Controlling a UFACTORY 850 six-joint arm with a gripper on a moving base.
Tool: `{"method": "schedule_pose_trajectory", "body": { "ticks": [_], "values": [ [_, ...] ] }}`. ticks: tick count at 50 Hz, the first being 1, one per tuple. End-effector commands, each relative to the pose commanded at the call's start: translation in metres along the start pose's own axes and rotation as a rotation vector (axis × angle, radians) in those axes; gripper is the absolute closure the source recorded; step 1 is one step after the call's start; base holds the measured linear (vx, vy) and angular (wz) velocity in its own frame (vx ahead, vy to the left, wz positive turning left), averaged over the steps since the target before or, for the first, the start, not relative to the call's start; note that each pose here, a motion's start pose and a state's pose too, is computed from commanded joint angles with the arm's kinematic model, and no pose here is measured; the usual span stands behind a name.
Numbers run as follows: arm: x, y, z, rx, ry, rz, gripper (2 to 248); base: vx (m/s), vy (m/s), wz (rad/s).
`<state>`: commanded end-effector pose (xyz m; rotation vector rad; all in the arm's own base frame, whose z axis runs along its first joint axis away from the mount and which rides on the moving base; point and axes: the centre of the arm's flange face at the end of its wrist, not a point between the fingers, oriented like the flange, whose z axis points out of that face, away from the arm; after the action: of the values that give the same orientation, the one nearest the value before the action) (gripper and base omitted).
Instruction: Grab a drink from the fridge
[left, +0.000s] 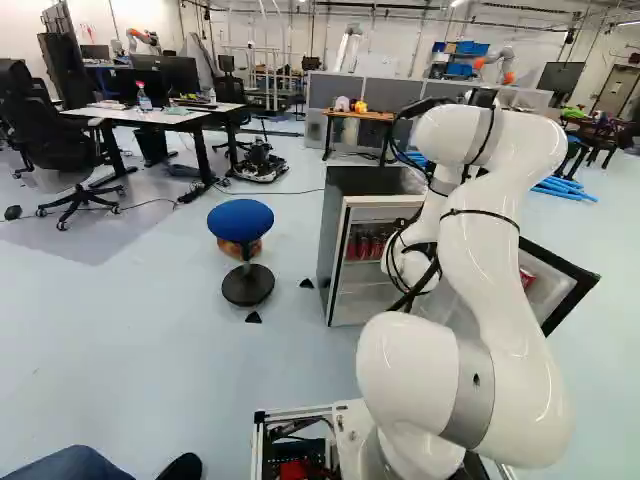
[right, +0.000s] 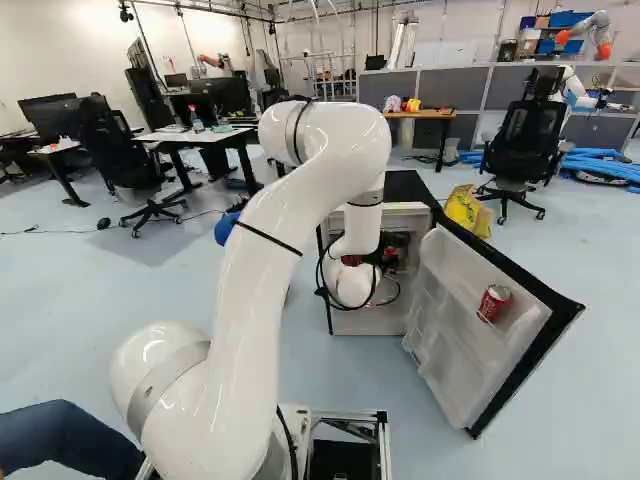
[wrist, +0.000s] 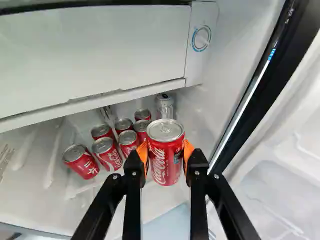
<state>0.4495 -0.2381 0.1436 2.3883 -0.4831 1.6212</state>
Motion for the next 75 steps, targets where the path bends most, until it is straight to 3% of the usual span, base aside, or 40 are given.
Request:
{"method": "schedule_pose_trajectory", "body": {
  "ticks": [54, 75],
  "values": [
    [0.037, -0.033, -0.138, 0.047, -0.022, -0.017, 158, 0.0, 0.0, 0.0],
    [0.056, -0.035, -0.152, 0.049, 0.021, -0.021, 158, 0.0, 0.0, 0.0]
  ]
}}
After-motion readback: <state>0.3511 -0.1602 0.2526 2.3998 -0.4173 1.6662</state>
